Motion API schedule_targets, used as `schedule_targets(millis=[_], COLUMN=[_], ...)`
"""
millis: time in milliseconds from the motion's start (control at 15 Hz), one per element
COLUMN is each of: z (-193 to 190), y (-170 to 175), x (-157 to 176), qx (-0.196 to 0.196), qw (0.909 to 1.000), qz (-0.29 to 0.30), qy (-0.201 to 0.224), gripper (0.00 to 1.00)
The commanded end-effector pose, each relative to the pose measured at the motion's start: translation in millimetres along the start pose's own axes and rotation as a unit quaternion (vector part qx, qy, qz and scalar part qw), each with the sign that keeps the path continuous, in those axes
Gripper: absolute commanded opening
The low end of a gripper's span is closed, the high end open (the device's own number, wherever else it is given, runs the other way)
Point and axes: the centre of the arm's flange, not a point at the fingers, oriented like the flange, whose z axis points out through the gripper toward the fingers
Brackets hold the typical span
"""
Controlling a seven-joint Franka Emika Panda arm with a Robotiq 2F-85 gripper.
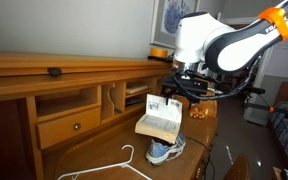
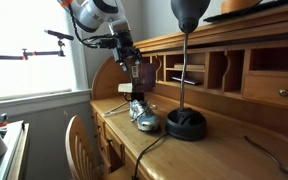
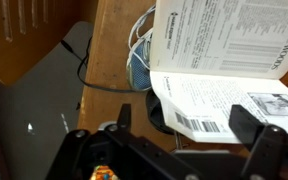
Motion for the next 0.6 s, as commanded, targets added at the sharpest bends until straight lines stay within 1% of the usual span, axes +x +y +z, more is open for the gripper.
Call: schedule_targets(millis=[0,333,533], z=[-10,-22,-30], y=[8,7,7], x=[-9,-18,-26], qx=[0.013,0.035,0.052], qw=[0.9999,0.9992,0.9979], qz=[-0.005,-0.019,-0.038], qy=[0.006,0.004,0.001], gripper=[1.00,1.00,1.00])
